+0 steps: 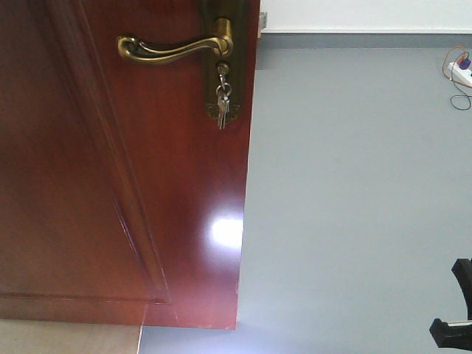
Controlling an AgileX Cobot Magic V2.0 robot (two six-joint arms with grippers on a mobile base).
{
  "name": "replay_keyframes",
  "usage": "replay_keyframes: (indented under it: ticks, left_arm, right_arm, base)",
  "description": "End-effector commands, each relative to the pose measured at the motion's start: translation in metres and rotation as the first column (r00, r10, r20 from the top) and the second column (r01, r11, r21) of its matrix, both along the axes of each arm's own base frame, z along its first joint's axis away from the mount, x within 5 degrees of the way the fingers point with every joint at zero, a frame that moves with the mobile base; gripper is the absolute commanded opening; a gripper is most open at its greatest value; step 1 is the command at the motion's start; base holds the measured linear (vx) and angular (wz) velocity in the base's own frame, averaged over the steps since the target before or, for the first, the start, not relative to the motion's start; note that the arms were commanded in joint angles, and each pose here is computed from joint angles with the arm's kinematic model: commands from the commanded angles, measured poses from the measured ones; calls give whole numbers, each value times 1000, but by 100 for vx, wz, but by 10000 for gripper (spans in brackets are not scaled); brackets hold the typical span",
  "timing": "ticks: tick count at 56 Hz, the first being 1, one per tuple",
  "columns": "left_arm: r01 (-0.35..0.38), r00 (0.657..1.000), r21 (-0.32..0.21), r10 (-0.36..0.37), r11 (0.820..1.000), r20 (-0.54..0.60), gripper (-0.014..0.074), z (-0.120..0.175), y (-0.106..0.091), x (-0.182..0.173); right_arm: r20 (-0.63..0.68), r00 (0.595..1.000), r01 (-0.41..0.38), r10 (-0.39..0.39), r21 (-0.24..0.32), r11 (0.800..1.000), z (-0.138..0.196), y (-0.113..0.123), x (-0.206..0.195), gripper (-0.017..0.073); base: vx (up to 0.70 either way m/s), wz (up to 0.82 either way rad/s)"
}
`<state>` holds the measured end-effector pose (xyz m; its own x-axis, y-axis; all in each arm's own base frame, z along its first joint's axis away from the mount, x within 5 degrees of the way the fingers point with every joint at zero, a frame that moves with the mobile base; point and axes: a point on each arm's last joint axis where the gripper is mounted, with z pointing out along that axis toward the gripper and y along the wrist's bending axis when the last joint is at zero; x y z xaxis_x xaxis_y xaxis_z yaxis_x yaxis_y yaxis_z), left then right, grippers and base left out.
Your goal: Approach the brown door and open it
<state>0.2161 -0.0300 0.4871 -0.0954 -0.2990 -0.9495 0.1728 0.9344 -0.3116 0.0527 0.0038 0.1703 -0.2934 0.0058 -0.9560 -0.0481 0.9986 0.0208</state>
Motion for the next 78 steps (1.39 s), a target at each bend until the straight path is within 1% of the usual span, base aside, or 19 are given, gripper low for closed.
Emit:
replay_keyframes:
  ticks: [1, 32, 34, 35, 38, 40, 47, 54, 59, 63, 68, 71, 74, 78]
  left_arm:
    - [-12, 993, -33, 16, 999, 120, -6, 19, 2, -8]
    - [-15, 992, -30, 18, 999, 124, -6, 20, 2, -8]
    - [-31, 990, 7, 29, 1000, 134, -6, 20, 3, -7]
    - [-45, 989, 40, 39, 998, 144, -6, 20, 4, -7]
    - [-77, 986, 108, 60, 991, 158, -6, 20, 6, -7]
    - [-92, 984, 128, 71, 987, 161, -6, 20, 7, -6]
    - [-107, 983, 129, 86, 986, 160, -6, 20, 9, -6]
    - [-116, 982, 156, 90, 981, 166, -6, 19, 9, -3]
    - [-121, 983, 209, 88, 970, 158, -6, 15, 9, 2]
    - [-118, 987, 279, 84, 953, 134, -6, 8, 8, 5]
    - [-119, 989, 345, 79, 931, 127, -6, -2, 10, -4]
    - [-120, 989, 364, 78, 924, 129, -6, -10, 11, -16]
    - [-118, 990, 380, 79, 917, 117, -6, -25, 13, -27]
    - [-129, 988, 392, 83, 911, 133, -6, -42, 16, -46]
  right_arm:
    - [77, 997, 5, -5, -7, 1000, 5, -1, 2, 0]
    - [77, 997, 5, -5, -7, 1000, 5, -1, 2, 0]
    - [77, 997, 5, -5, -7, 1000, 5, -1, 2, 0]
    - [77, 997, 5, -5, -7, 1000, 5, -1, 2, 0]
    - [77, 997, 5, -5, -7, 1000, 5, -1, 2, 0]
    - [77, 997, 5, -5, -7, 1000, 5, -1, 2, 0]
    - [77, 997, 5, -5, -7, 1000, 5, -1, 2, 0]
    - [77, 997, 5, -5, -7, 1000, 5, -1, 2, 0]
    - [77, 997, 5, -5, -7, 1000, 5, -1, 2, 0]
    - [77, 997, 5, -5, -7, 1000, 5, -1, 2, 0]
    - [77, 997, 5, -5, -7, 1000, 5, -1, 2, 0]
    - [77, 997, 5, -5, -7, 1000, 5, -1, 2, 0]
    - [77, 997, 5, -5, -7, 1000, 5, -1, 2, 0]
    - [77, 997, 5, -5, -7, 1000, 5, -1, 2, 0]
  base:
    - [0, 0]
    - [0, 0]
    - [0, 0]
    - [0, 0]
    - [0, 0]
    - [0, 0]
    - [0, 0]
    - [0, 0]
    - [0, 0]
    - [0, 0]
    - [0, 0]
    - [0, 0]
    - [0, 0]
    - [0, 0]
